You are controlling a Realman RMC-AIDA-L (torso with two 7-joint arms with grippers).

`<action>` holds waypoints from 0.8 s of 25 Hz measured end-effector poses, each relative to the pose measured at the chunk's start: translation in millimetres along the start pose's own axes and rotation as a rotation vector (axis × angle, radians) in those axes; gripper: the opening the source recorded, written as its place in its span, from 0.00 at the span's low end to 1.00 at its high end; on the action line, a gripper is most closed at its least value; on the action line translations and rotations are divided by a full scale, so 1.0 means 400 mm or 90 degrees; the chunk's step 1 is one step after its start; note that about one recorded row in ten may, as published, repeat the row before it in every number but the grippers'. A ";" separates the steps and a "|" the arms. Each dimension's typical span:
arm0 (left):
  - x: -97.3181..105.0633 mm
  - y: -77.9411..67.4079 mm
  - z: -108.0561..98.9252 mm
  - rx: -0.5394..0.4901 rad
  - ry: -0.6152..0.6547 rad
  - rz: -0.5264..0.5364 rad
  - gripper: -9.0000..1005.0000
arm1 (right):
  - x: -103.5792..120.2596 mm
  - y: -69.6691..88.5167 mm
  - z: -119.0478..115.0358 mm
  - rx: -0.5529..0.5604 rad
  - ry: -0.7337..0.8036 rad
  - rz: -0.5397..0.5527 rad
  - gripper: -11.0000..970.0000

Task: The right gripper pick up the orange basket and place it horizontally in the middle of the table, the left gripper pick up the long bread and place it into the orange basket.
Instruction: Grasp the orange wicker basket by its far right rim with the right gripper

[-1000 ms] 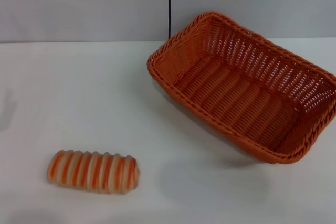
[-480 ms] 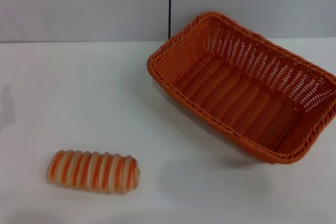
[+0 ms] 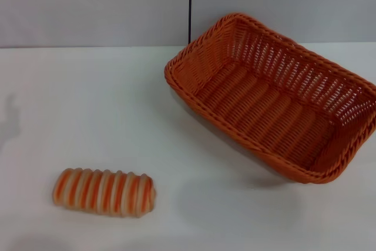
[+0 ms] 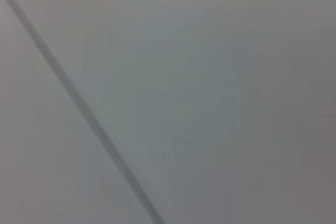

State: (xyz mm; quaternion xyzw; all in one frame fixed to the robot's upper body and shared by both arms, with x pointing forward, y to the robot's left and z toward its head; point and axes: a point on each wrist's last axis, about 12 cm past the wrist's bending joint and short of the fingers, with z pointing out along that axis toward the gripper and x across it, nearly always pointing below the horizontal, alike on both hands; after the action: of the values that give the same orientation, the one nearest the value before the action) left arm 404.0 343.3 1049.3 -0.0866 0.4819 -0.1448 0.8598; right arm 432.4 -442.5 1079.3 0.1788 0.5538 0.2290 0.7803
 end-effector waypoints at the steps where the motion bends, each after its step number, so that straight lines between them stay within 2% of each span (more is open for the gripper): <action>1: 0.002 0.000 0.000 -0.001 0.003 -0.001 0.25 | -0.014 0.009 0.014 -0.032 0.025 0.000 0.14; 2: 0.003 0.000 -0.001 -0.002 0.005 -0.001 0.26 | -0.014 0.009 0.014 -0.032 0.025 0.000 0.16; 3: 0.003 0.000 -0.002 -0.003 0.007 -0.001 0.26 | -0.031 0.019 0.029 -0.069 0.055 -0.005 0.18; 4: 0.003 0.000 -0.002 -0.003 0.007 -0.001 0.30 | -0.031 0.019 0.029 -0.069 0.055 -0.005 0.20; 6: 0.004 0.001 -0.004 -0.006 0.011 -0.001 0.38 | -0.069 0.040 0.059 -0.142 0.107 -0.007 0.24; 7: 0.004 0.001 -0.004 -0.006 0.011 -0.001 0.42 | -0.069 0.040 0.059 -0.142 0.107 -0.007 0.26; 9: 0.005 0.000 -0.005 -0.005 0.013 -0.001 0.50 | -0.106 0.059 0.088 -0.191 0.149 -0.010 0.30; 11: 0.008 -0.001 -0.004 -0.001 0.020 -0.004 0.65 | -0.154 0.088 0.138 -0.243 0.229 -0.021 0.34; 12: 0.008 -0.001 -0.004 -0.001 0.020 -0.004 0.65 | -0.154 0.088 0.138 -0.243 0.229 -0.021 0.44; 13: 0.010 -0.002 -0.004 0.000 0.022 -0.005 0.65 | -0.180 0.106 0.178 -0.264 0.299 -0.035 0.55; 14: 0.011 -0.003 -0.004 0.001 0.026 -0.006 0.65 | -0.180 0.106 0.178 -0.264 0.299 -0.035 0.57; 15: 0.012 -0.003 -0.004 0.001 0.026 -0.006 0.65 | -0.188 0.114 0.197 -0.269 0.336 -0.041 0.59; 16: 0.012 -0.002 -0.005 0.001 0.028 -0.006 0.65 | -0.202 0.131 0.237 -0.276 0.413 -0.049 0.61; 17: 0.012 -0.002 -0.005 0.000 0.029 -0.006 0.65 | -0.202 0.131 0.237 -0.276 0.413 -0.049 0.63; 20: 0.011 -0.001 -0.010 -0.002 0.030 -0.005 0.64 | -0.213 0.155 0.288 -0.268 0.518 -0.059 0.67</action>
State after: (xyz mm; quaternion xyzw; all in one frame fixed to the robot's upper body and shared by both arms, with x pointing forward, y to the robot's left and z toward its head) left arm 402.8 341.4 1044.0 -0.0864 0.5023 -0.1494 0.8473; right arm 507.5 -441.0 1216.2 -0.1132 0.7640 0.3527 0.5282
